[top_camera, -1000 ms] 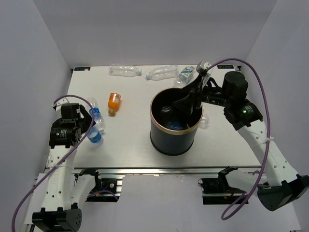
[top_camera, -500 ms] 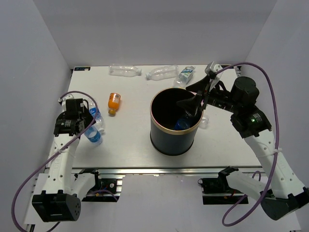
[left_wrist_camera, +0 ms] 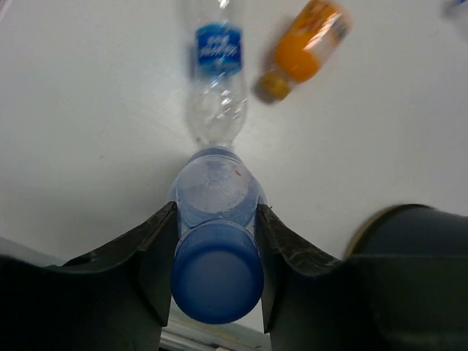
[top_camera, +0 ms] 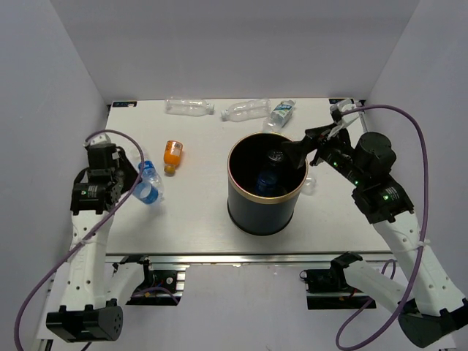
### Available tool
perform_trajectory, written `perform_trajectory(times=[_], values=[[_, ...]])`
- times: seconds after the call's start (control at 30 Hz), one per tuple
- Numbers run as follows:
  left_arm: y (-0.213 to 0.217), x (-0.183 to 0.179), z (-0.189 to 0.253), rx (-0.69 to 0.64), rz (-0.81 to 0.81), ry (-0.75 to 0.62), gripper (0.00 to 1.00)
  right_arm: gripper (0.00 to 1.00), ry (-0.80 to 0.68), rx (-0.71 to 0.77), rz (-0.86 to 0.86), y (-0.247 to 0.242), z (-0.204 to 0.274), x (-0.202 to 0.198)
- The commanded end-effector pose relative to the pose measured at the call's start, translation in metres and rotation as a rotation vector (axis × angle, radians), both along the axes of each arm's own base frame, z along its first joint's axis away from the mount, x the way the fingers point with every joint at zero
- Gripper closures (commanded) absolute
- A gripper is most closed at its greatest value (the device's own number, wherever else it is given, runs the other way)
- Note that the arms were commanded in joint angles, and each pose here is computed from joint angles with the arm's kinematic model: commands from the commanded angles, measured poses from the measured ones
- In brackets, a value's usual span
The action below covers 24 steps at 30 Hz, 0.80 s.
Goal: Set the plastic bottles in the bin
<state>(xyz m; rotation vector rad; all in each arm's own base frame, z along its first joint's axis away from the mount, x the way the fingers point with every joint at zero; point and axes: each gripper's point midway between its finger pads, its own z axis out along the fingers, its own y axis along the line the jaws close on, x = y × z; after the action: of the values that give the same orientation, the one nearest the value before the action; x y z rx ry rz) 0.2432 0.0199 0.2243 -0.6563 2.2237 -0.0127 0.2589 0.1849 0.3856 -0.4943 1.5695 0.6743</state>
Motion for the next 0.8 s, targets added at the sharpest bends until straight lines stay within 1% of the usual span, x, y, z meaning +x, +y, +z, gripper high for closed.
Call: perform_trajectory(times=[0.0, 0.03, 0.07, 0.1, 0.13, 0.17, 0.2, 0.23, 0.27, 0.3, 0.33, 0.37, 0.4, 0.43, 0.47, 0.5, 0.53, 0.63, 0.67, 0.7, 0.73, 0.77], values=[[-0.018, 0.006, 0.1, -0.053, -0.078, -0.303, 1.0, 0.11, 0.027, 0.055, -0.375, -0.052, -0.005, 0.033], [-0.021, 0.006, 0.138, -0.064, -0.088, -0.407, 1.0, 0.11, 0.039, 0.054, -0.424, -0.06, -0.009, 0.037], [-0.032, 0.006, 0.158, -0.103, -0.135, -0.472, 1.0, 0.11, 0.05, 0.053, -0.486, -0.071, -0.014, 0.042], [-0.046, 0.012, 0.191, -0.163, -0.188, -0.593, 1.0, 0.11, 0.072, 0.061, -0.519, -0.077, -0.021, 0.046], [-0.061, 0.016, 0.207, -0.211, -0.266, -0.647, 1.0, 0.11, 0.08, 0.059, -0.545, -0.082, -0.023, 0.049], [-0.095, 0.011, 0.221, -0.305, -0.452, -0.681, 1.0, 0.11, 0.09, 0.056, -0.569, -0.088, -0.025, 0.05], [-0.109, 0.014, 0.243, -0.364, -0.525, -0.749, 1.0, 0.11, 0.087, 0.066, -0.613, -0.102, -0.021, 0.054], [-0.119, 0.02, 0.248, -0.407, -0.582, -0.75, 1.0, 0.11, 0.083, 0.063, -0.597, -0.103, -0.018, 0.055], [-0.128, 0.02, 0.257, -0.437, -0.634, -0.774, 1.0, 0.11, 0.08, 0.066, -0.64, -0.122, -0.016, 0.061], [-0.134, 0.018, 0.268, -0.464, -0.679, -0.807, 1.0, 0.11, 0.082, 0.075, -0.649, -0.129, -0.013, 0.064], [-0.135, 0.02, 0.277, -0.463, -0.688, -0.825, 1.0, 0.11, 0.091, 0.088, -0.596, -0.127, -0.009, 0.068], [-0.136, 0.019, 0.283, -0.463, -0.703, -0.839, 1.0, 0.11, 0.097, 0.097, -0.646, -0.151, -0.007, 0.074], [-0.141, 0.016, 0.289, -0.468, -0.741, -0.85, 1.0, 0.11, 0.111, 0.103, -0.624, -0.152, -0.008, 0.078], [-0.143, 0.013, 0.294, -0.469, -0.761, -0.862, 1.0, 0.11, 0.143, 0.102, -0.585, -0.155, -0.011, 0.09], [-0.147, 0.011, 0.297, -0.48, -0.783, -0.87, 1.0, 0.11, 0.164, 0.104, -0.604, -0.171, -0.015, 0.098], [-0.15, 0.009, 0.301, -0.496, -0.804, -0.885, 1.0, 0.11, 0.196, 0.099, -0.584, -0.172, -0.022, 0.104], [-0.151, 0.01, 0.301, -0.5, -0.807, -0.88, 1.0, 0.11, 0.238, 0.098, -0.51, -0.167, -0.03, 0.115], [-0.175, 0.014, 0.288, -0.543, -0.858, -0.825, 1.0, 0.11, 0.257, 0.058, -0.44, -0.168, -0.046, 0.13], [-0.183, 0.018, 0.28, -0.552, -0.863, -0.792, 1.0, 0.11, 0.246, 0.03, -0.395, -0.163, -0.054, 0.132], [-0.193, 0.028, 0.27, -0.548, -0.878, -0.758, 1.0, 0.11, 0.239, 0.022, -0.39, -0.164, -0.057, 0.134], [-0.216, 0.028, 0.263, -0.557, -0.907, -0.726, 1.0, 0.11, 0.242, 0.013, -0.387, -0.164, -0.062, 0.138], [-0.229, 0.029, 0.252, -0.558, -0.927, -0.673, 1.0, 0.11, 0.251, -0.001, -0.385, -0.165, -0.068, 0.14]])
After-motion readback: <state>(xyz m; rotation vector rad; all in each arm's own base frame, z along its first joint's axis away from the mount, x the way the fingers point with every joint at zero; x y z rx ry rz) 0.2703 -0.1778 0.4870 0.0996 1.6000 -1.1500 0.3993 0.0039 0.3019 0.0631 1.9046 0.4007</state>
